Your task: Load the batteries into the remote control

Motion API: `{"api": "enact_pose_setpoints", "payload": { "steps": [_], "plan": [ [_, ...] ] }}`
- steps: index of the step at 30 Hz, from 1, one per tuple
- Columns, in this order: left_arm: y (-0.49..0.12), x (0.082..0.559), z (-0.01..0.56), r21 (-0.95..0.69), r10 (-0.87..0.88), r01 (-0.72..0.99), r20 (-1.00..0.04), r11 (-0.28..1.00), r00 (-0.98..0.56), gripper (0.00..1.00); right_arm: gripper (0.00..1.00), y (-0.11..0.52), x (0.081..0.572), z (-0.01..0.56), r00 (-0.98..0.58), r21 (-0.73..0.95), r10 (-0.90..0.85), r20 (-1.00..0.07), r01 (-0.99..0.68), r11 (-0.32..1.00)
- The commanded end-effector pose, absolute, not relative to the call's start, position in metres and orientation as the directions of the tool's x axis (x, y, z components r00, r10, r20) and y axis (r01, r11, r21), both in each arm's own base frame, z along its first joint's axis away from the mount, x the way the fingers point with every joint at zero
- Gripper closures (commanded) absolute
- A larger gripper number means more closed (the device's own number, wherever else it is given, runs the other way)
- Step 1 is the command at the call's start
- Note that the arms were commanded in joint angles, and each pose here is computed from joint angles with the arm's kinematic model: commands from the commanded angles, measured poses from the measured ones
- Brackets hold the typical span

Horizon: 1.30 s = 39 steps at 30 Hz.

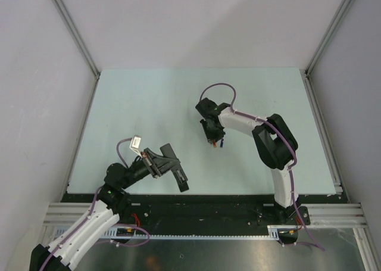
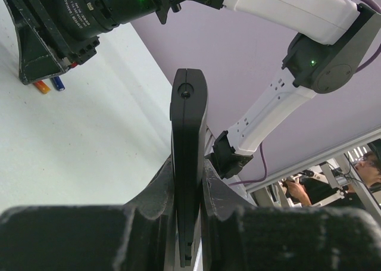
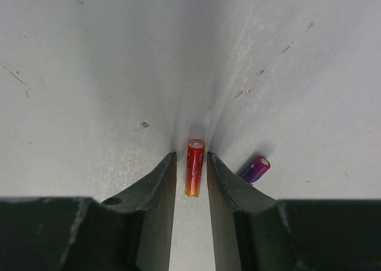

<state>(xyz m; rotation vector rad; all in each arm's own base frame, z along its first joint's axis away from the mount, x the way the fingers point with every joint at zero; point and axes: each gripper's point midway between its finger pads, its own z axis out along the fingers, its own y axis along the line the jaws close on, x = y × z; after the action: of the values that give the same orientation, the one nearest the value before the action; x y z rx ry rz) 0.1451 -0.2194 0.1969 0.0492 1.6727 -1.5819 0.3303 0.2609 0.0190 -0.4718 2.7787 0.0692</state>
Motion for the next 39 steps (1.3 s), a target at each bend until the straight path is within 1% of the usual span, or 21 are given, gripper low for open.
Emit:
{"api": "enact_pose_setpoints", "payload": {
  "steps": [1,12,18,21,23,24,25,26,29,30,32,33,36,37,39],
  "plan": [
    [-0.219,0.145,0.198,-0.8,-0.493,0.561,-0.583,0.211,-0.646,1.0,0.68,0.262,0.337,0.012,-0.892,-0.014,-0.321,-0.319,-0.335,0.942],
    [-0.219,0.145,0.196,-0.802,-0.493,0.558,-0.581,0.213,-0.647,1.0,0.69,0.263,0.341,0.01,-0.892,-0.02,-0.327,-0.313,-0.338,0.941],
    [-0.218,0.146,0.196,-0.802,-0.493,0.558,-0.581,0.214,-0.647,1.0,0.74,0.259,0.336,0.005,-0.898,-0.028,-0.327,-0.296,-0.334,0.942],
    [-0.218,0.146,0.196,-0.802,-0.493,0.558,-0.581,0.214,-0.647,1.0,0.78,0.258,0.332,0.003,-0.902,-0.019,-0.322,-0.286,-0.331,0.943],
    [-0.219,0.145,0.196,-0.801,-0.492,0.559,-0.582,0.212,-0.647,1.0,0.85,0.256,0.331,0.001,-0.905,-0.02,-0.317,-0.282,-0.325,0.945],
    [-0.219,0.145,0.196,-0.801,-0.492,0.559,-0.582,0.212,-0.647,1.0,0.88,0.256,0.33,0.002,-0.905,-0.019,-0.317,-0.283,-0.325,0.945],
    [-0.218,0.145,0.195,-0.803,-0.493,0.556,-0.58,0.214,-0.649,1.0,0.97,0.254,0.329,0.002,-0.906,-0.029,-0.314,-0.284,-0.32,0.947],
    [-0.218,0.146,0.196,-0.802,-0.495,0.557,-0.581,0.213,-0.647,1.0,1.0,0.254,0.33,0.004,-0.907,-0.029,-0.305,-0.291,-0.31,0.95],
    [-0.218,0.148,0.197,-0.807,-0.5,0.549,-0.575,0.218,-0.647,1.0,1.0,0.255,0.337,0.027,-0.893,-0.012,-0.261,-0.367,-0.276,0.961],
    [-0.218,0.15,0.201,-0.806,-0.507,0.55,-0.576,0.219,-0.642,1.0,1.0,0.255,0.34,0.049,-0.873,-0.008,-0.244,-0.423,-0.265,0.964],
    [-0.219,0.155,0.208,-0.806,-0.516,0.545,-0.575,0.229,-0.634,1.0,1.0,0.255,0.341,0.074,-0.845,-0.002,-0.219,-0.488,-0.25,0.968],
    [-0.219,0.156,0.21,-0.804,-0.516,0.547,-0.579,0.233,-0.632,1.0,1.0,0.259,0.341,0.108,-0.799,0.014,-0.202,-0.566,-0.254,0.967],
    [-0.221,0.165,0.222,-0.801,-0.524,0.545,-0.585,0.25,-0.619,1.0,1.0,0.266,0.326,0.147,-0.718,0.011,-0.206,-0.665,-0.286,0.958],
    [-0.222,0.168,0.223,-0.804,-0.529,0.537,-0.581,0.255,-0.619,1.0,1.0,0.265,0.319,0.176,-0.672,0.032,-0.182,-0.718,-0.293,0.956],
    [-0.221,0.179,0.226,-0.817,-0.556,0.507,-0.565,0.274,-0.61,1.0,1.0,0.262,0.309,0.193,-0.629,0.034,-0.167,-0.76,-0.295,0.955]
  ]
}}
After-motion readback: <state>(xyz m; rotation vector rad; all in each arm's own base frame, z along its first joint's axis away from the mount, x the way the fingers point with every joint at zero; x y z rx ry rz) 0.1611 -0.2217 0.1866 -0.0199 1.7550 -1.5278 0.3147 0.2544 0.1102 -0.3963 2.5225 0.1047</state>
